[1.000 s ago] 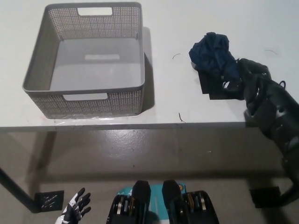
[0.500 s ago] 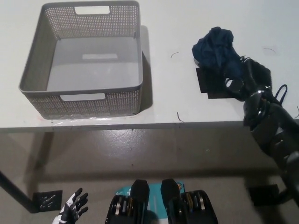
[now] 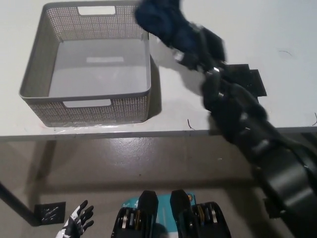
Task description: Use the right hand to pick up a umbrella on the right side and place it into a container on the lft side
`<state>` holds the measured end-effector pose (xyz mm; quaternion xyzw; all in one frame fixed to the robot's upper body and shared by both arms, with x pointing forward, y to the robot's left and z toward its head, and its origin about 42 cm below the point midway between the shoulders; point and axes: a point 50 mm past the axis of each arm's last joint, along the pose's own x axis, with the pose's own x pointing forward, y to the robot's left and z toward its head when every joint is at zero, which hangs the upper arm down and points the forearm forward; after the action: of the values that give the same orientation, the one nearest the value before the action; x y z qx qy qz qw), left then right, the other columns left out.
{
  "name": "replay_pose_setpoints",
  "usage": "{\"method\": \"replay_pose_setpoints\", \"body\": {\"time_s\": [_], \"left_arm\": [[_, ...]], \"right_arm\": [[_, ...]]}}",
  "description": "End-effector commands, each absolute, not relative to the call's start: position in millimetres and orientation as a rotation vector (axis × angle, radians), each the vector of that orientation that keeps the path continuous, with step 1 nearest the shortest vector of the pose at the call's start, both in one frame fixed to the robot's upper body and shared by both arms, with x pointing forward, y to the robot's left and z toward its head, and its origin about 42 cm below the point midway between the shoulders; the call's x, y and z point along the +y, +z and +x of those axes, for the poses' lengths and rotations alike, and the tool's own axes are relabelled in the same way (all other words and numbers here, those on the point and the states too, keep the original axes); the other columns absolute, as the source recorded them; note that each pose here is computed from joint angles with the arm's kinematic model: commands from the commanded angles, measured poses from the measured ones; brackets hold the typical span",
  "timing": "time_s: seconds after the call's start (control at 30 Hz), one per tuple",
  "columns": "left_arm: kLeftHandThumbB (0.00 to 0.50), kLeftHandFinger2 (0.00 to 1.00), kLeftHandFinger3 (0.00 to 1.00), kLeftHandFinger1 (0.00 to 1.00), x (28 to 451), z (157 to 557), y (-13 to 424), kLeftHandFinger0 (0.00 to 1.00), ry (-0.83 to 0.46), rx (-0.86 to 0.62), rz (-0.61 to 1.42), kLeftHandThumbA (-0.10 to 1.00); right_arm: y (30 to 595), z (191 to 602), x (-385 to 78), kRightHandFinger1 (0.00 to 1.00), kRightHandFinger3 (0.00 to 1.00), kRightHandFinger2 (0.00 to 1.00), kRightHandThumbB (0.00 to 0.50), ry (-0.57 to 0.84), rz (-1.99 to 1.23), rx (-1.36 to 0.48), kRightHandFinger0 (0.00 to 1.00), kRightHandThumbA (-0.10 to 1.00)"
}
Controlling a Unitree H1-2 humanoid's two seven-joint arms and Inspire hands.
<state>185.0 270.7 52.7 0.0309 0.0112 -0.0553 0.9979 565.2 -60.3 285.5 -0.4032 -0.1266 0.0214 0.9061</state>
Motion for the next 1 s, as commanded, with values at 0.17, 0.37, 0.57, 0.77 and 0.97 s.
{"method": "replay_pose_setpoints", "body": {"time_s": [0.17,0.37,0.57,0.77,0.97], "left_arm": [[0.240,1.00,1.00,1.00,273.2,178.1,58.0,1.00,-0.130,-0.008,0.088,1.00],[0.259,1.00,1.00,1.00,270.0,176.9,59.3,1.00,-0.143,-0.005,0.076,1.00],[0.254,1.00,1.00,1.00,267.0,175.3,60.0,1.00,-0.178,-0.012,0.088,1.00],[0.246,1.00,1.00,1.00,267.2,178.0,63.4,1.00,-0.187,-0.019,0.114,1.00],[0.241,1.00,1.00,1.00,266.4,181.3,67.0,1.00,-0.215,-0.016,0.128,1.00]], "right_arm": [[414.2,542.5,47.3,0.06,0.40,0.51,0.229,0.088,-0.699,-0.595,0.00,-0.10],[432.7,529.1,78.2,0.08,0.51,0.65,0.215,0.163,-0.620,-0.582,0.00,-0.10],[437.0,516.7,102.8,0.07,0.47,0.57,0.240,0.194,-0.639,-0.571,0.00,-0.10],[412.9,512.2,112.2,0.00,0.31,0.38,0.251,0.235,-0.707,-0.511,0.00,-0.10],[387.2,517.5,109.8,0.68,1.00,0.94,0.250,0.429,-0.786,-0.300,0.58,0.24]]}}
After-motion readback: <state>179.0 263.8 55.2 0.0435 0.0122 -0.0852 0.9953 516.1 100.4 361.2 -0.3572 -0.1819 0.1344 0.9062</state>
